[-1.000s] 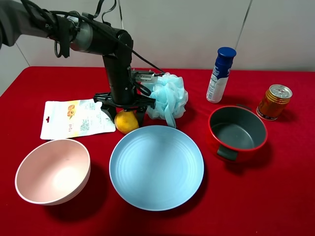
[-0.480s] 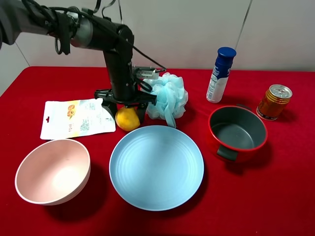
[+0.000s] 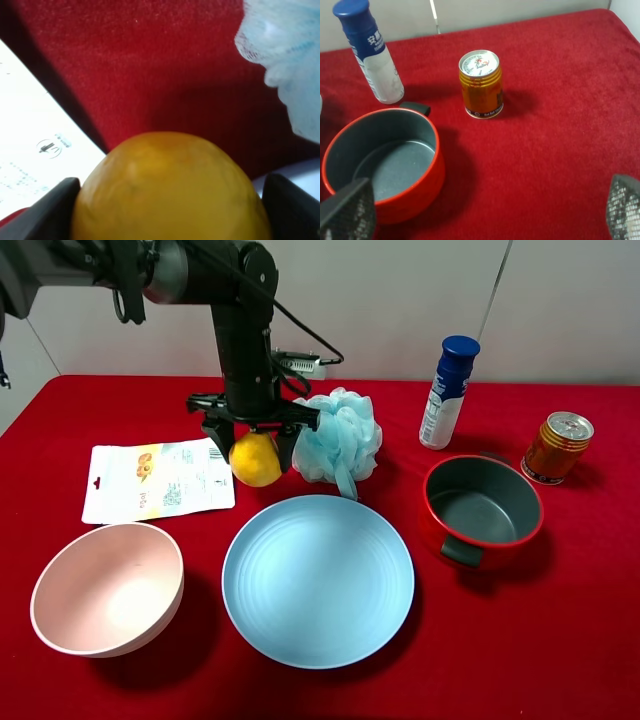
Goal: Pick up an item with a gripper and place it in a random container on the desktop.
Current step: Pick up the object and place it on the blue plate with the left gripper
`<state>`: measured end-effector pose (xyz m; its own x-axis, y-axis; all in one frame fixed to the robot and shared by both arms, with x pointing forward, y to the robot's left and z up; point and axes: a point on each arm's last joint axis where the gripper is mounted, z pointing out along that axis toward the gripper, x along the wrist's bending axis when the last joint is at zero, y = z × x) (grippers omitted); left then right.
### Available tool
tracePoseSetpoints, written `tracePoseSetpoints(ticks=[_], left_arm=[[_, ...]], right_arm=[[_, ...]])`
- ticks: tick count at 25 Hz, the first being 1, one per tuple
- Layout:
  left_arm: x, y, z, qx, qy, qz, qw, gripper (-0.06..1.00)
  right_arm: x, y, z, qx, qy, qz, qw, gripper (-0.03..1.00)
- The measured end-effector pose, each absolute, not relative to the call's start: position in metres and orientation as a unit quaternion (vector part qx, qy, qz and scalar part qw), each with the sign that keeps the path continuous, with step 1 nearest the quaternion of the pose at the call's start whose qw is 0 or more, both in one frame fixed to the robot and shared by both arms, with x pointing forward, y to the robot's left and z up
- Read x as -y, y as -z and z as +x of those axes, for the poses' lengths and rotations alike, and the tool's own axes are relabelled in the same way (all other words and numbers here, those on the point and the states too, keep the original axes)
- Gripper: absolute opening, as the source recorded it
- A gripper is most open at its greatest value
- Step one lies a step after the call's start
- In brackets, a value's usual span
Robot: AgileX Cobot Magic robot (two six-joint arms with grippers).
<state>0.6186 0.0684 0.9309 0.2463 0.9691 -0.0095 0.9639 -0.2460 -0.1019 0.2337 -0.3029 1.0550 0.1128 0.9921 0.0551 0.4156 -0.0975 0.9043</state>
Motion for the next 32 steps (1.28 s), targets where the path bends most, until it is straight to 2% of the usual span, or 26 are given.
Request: tracePoseSetpoints(ticks=[23, 32], left_arm=[[-0.067, -1.029, 0.599, 0.578, 0.018, -0.814, -0.063, 0.7], [-0.043, -1.033, 0.581, 0.547, 0.018, -0.834, -0.068, 0.7]], right_arm=[[0.303, -1.055, 0.234, -0.551, -0.375, 0.639, 0.385, 0.69], [0.303, -1.055, 0.234, -0.551, -0.375, 0.639, 0.385, 0.69]])
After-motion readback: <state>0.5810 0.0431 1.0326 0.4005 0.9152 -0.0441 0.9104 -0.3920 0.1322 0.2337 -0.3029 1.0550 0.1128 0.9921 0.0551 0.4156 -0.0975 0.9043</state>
